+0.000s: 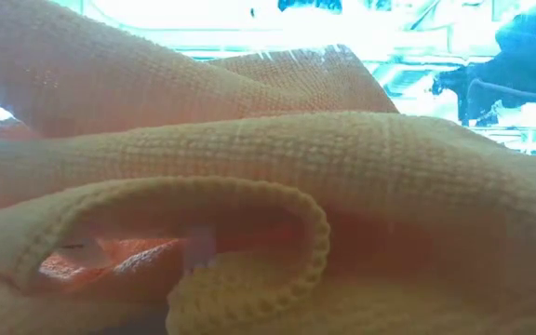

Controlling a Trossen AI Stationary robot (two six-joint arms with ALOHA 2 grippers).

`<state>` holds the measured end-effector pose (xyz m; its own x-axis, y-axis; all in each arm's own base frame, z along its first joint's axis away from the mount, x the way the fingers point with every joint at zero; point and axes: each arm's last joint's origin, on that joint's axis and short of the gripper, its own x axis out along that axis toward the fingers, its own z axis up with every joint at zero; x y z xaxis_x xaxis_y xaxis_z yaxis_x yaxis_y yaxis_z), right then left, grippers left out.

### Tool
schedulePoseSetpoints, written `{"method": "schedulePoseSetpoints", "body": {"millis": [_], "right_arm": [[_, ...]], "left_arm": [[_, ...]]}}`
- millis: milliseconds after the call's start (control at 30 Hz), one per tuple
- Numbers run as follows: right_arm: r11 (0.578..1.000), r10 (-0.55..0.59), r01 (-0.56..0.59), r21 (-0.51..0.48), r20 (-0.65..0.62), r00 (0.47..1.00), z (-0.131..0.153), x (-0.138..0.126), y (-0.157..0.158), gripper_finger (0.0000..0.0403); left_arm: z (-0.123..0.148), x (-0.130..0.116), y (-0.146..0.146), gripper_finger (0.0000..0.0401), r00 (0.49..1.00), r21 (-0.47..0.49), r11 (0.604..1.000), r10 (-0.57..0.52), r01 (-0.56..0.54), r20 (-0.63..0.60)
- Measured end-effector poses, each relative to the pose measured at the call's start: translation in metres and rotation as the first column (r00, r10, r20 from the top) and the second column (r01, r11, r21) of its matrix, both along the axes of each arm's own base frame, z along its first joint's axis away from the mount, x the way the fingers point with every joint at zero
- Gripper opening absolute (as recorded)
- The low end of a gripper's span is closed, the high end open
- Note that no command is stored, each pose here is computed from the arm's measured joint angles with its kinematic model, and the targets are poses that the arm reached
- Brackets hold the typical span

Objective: Sort microfiber towel by color & place in baskets
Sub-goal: Put the green towel into the top transparent bin

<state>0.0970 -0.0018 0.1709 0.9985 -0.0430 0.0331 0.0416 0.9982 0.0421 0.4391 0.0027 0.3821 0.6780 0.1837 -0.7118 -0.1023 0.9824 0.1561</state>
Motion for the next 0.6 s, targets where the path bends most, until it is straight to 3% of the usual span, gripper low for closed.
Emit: {"method": "schedulePoseSetpoints", "body": {"millis": [67,167,267,467,600], "right_arm": [[0.998,-0.050,0.049,0.041,0.030,0.998,0.011,-0.002,-0.001,0.0000],[0.997,-0.081,0.080,0.013,0.096,0.992,0.035,-0.008,-0.002,0.0000],[0.992,-0.125,0.126,0.001,0.096,0.987,0.061,-0.013,-0.004,0.0000],[0.975,-0.223,0.222,-0.018,-0.097,0.970,0.105,-0.006,-0.006,0.0000],[0.942,-0.321,0.335,0.015,-0.254,0.912,0.131,0.016,-0.009,0.0000]], "left_arm": [[-0.003,0.003,-0.001,0.0000,1.000,-0.015,0.999,-0.030,0.030,0.006],[-0.018,0.012,-0.004,0.0000,0.997,-0.018,0.998,-0.065,0.066,0.052],[-0.043,0.011,-0.004,0.0000,0.997,-0.041,0.996,-0.081,0.081,0.012],[-0.062,-0.016,0.000,0.0000,0.997,-0.062,0.995,-0.074,0.076,0.035],[-0.068,-0.051,0.003,0.0000,0.995,-0.078,0.995,-0.059,0.066,0.086]]}}
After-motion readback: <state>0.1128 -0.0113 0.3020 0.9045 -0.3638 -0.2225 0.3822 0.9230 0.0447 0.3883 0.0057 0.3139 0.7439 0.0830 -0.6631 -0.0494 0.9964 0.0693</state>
